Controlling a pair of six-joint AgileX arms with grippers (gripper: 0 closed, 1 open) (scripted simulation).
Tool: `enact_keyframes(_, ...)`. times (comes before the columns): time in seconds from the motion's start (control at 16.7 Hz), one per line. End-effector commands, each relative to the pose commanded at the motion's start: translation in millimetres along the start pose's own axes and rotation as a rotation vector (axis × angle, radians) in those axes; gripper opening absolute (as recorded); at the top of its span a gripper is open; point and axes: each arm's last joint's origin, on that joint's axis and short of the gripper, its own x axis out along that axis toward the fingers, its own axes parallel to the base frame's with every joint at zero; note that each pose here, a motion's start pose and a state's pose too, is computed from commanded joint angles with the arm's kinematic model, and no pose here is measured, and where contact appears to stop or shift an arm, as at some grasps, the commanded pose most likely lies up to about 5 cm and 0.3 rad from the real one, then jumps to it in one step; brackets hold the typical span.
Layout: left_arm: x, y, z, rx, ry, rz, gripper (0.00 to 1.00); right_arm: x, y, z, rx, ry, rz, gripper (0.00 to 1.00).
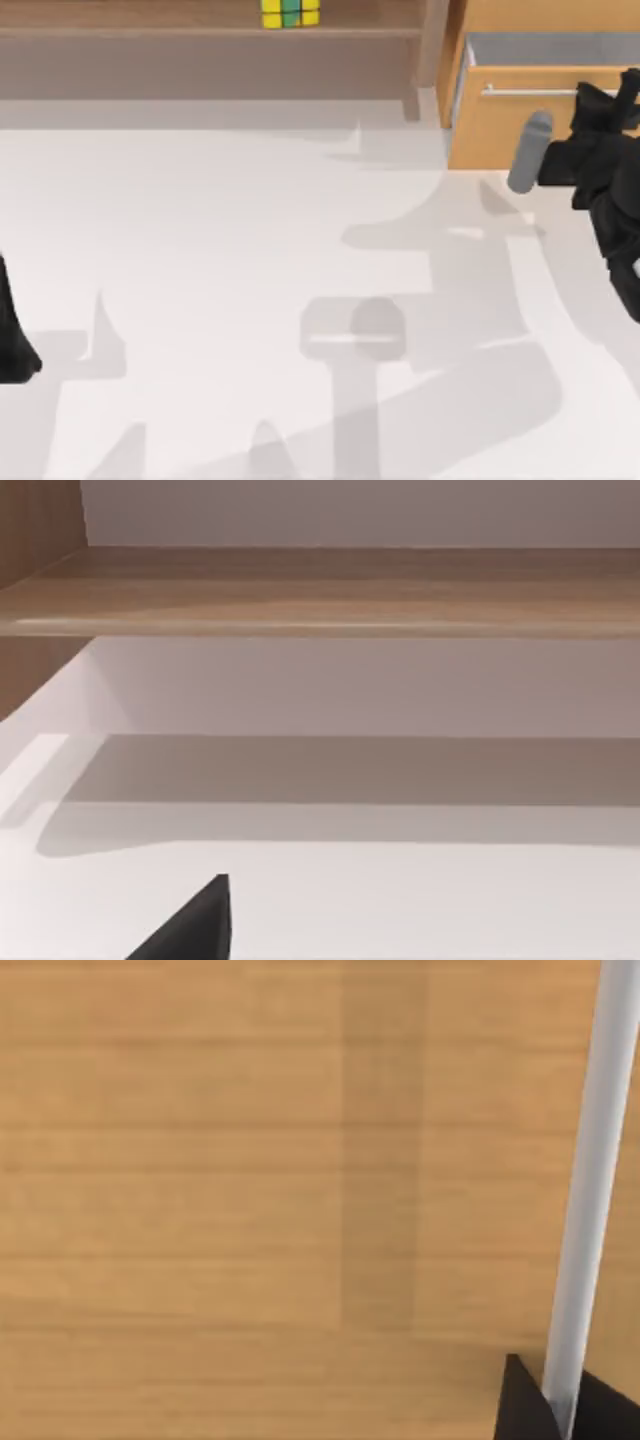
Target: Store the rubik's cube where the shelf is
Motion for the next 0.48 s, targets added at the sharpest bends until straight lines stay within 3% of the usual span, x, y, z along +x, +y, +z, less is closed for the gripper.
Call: enact_keyframes(0.48, 0.0, 0.0, 0.0, 0.0, 0.0, 0.0, 1.0, 7.5, -1.3, -0.1, 0.004, 0.002, -0.003, 0.0)
